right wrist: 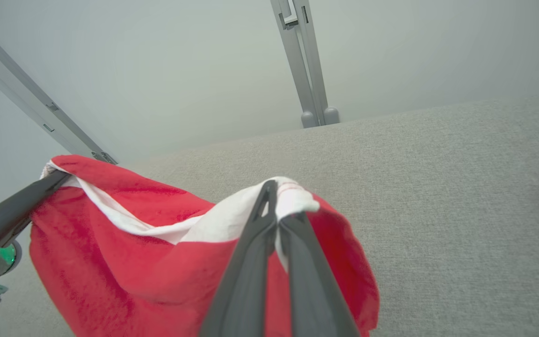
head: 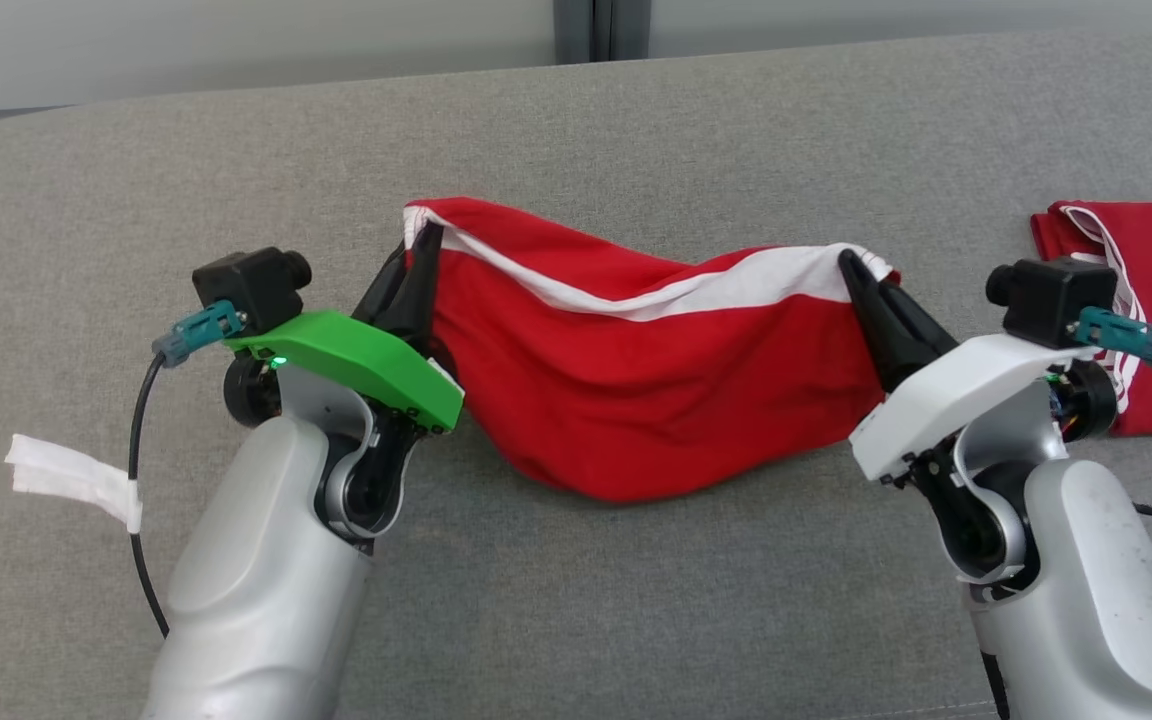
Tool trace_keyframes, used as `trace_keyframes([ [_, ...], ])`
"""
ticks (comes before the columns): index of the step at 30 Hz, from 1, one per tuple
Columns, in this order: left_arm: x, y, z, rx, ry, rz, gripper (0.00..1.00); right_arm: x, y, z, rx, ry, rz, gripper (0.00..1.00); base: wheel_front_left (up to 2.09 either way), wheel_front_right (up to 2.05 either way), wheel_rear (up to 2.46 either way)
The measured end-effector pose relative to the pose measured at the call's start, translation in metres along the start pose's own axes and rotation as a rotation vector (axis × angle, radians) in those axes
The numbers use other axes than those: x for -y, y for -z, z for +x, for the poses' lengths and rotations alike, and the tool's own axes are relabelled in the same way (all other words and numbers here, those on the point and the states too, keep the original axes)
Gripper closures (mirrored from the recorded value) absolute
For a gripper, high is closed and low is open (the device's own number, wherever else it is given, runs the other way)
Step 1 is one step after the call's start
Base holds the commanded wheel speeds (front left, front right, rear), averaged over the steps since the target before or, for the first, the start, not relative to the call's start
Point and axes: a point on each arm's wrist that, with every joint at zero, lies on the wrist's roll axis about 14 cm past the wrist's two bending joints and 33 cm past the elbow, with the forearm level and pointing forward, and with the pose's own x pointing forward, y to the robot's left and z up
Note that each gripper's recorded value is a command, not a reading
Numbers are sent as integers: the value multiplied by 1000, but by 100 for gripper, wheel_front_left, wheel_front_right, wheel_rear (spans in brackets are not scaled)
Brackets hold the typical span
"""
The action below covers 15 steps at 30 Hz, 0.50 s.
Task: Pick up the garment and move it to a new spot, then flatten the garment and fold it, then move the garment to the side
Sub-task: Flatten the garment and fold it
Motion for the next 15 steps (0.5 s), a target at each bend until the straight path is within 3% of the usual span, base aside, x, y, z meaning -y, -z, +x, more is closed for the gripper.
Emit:
trace_keyframes([
  [5,13,1,5,-39,55,-34,100,4,-6,6,-15,-6,-14,100,0,0,0],
  [8,11,-7,20,-46,70,-32,100,1,-22,29,-4,-39,-41,100,0,0,0],
  [15,8,-73,87,82,112,123,100,2,-92,104,145,-79,-212,100,0,0,0],
])
